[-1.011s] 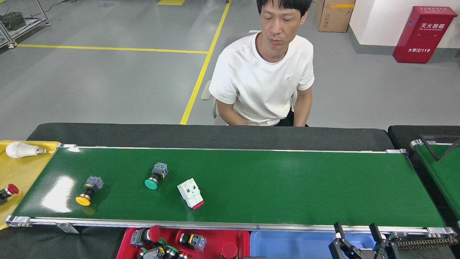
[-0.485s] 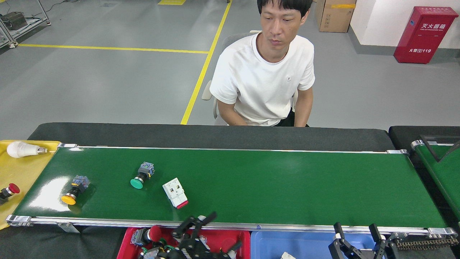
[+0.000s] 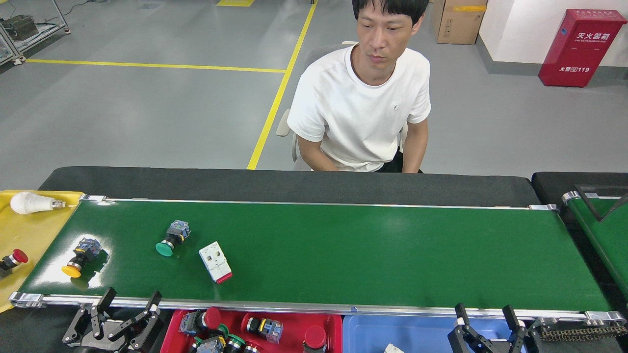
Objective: Pick switch part from conveyor to tray
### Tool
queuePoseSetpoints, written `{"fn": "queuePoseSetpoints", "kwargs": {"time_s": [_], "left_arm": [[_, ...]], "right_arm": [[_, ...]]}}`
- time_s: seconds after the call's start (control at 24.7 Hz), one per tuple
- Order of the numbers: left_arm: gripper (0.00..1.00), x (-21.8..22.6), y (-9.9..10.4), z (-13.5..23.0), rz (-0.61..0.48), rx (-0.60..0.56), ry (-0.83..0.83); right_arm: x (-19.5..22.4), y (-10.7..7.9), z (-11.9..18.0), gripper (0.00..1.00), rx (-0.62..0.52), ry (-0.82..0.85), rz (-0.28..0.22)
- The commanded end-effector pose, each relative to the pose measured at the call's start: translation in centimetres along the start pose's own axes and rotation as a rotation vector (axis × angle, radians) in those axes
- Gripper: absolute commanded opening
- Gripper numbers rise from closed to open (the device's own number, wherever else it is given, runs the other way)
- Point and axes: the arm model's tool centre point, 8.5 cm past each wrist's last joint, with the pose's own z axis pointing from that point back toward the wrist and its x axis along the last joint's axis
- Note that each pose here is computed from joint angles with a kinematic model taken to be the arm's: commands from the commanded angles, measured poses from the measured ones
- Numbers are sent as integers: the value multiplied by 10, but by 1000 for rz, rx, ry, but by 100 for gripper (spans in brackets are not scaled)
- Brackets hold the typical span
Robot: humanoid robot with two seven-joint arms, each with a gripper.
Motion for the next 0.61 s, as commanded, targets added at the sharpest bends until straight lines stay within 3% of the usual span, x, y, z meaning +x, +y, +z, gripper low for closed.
{"fn": "queuePoseSetpoints", "kwargs": {"time_s": [0.0, 0.12, 0.28, 0.44, 0.57], "left_arm": [[100, -5, 7, -21, -27, 6, 24], [100, -16, 12, -54, -40, -2, 37], [100, -40, 2, -80, -56, -36, 89], [100, -75, -6, -94, -73, -75, 159], [98, -94, -4, -101, -73, -88, 188]], "right_arm": [[0, -4, -3, 100, -15, -4, 0], [-5, -5, -3, 100, -18, 7, 2], [-20, -5, -1, 100, -19, 49, 6], [-35, -7, 2, 100, -32, 94, -44], [-44, -5, 3, 100, -23, 95, -43]]}}
